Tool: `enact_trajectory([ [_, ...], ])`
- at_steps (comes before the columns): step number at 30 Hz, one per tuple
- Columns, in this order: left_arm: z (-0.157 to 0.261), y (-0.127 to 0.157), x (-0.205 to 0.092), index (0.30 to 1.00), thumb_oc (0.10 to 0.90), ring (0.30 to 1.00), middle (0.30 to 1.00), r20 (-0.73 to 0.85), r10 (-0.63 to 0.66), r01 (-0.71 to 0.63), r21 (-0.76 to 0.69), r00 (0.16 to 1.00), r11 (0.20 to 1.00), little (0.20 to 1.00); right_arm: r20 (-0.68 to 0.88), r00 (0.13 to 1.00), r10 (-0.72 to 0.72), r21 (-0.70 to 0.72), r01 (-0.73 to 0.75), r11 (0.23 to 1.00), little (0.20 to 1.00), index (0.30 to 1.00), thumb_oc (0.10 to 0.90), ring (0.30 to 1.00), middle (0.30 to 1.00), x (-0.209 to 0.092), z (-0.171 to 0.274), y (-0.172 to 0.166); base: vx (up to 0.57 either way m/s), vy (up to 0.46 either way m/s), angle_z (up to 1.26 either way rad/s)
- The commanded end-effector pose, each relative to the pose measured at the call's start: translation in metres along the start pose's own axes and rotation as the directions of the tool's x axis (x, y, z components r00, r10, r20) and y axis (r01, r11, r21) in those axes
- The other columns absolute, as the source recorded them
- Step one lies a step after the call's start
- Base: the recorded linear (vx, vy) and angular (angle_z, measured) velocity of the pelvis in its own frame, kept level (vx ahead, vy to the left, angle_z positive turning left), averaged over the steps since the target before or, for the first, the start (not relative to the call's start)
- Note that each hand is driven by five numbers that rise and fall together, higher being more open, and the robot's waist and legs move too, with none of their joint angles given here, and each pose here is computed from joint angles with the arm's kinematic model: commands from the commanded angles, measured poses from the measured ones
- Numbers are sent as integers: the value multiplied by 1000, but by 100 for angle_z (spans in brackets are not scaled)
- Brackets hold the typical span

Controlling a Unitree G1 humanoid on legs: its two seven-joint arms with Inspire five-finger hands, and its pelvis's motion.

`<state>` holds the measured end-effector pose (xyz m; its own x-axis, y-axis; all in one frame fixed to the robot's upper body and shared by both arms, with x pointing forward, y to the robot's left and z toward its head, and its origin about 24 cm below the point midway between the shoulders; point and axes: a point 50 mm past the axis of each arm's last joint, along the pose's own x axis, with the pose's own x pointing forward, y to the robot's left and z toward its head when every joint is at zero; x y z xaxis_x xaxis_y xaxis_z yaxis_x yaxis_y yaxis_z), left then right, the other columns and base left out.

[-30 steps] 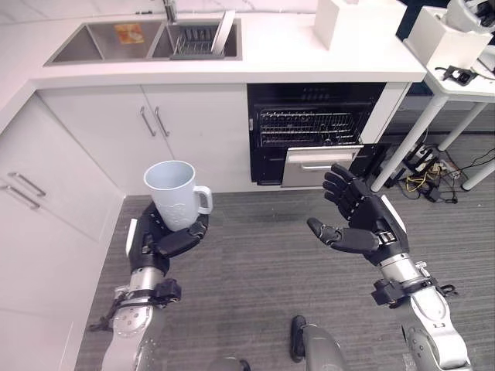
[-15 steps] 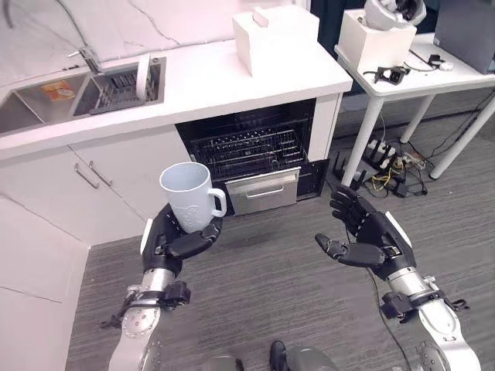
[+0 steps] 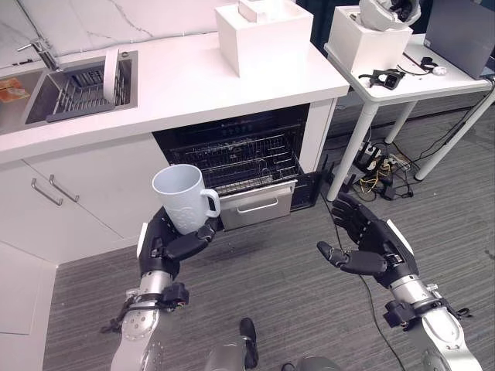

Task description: Place the dishes in the dishwasher.

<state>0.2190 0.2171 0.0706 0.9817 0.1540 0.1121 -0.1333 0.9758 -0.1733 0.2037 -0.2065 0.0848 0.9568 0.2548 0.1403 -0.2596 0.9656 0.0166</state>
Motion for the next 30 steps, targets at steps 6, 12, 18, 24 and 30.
enact_trajectory([
  [6, 64, -3, 2, 300, 400, 300, 300, 372, -54, 19, 97, 927, 995, 300, 309, 951, 35, -8, -34, 999, 900, 900, 800, 900, 900, 15, 48, 7, 175, 145, -3],
  [12, 71, -5, 4, 300, 400, 300, 300, 410, -72, 18, 134, 909, 991, 300, 301, 953, 37, -7, -36, 999, 900, 900, 800, 900, 900, 17, 46, 10, 142, 197, 6],
  [18, 70, -7, 14, 300, 400, 300, 300, 398, -85, 25, 154, 913, 988, 300, 248, 968, 40, -53, -28, 998, 900, 900, 800, 900, 900, 18, 36, 13, 112, 62, 36],
  [24, 77, -8, 16, 300, 400, 300, 300, 416, -74, -2, 179, 906, 984, 300, 258, 963, 71, -33, -64, 997, 900, 900, 800, 900, 900, 19, 42, 11, 132, -316, 19],
  [30, 74, -8, 8, 300, 400, 300, 300, 395, -70, 4, 166, 916, 986, 300, 254, 963, 88, -31, -83, 996, 900, 900, 800, 900, 900, 28, 48, 17, 161, -464, 24],
])
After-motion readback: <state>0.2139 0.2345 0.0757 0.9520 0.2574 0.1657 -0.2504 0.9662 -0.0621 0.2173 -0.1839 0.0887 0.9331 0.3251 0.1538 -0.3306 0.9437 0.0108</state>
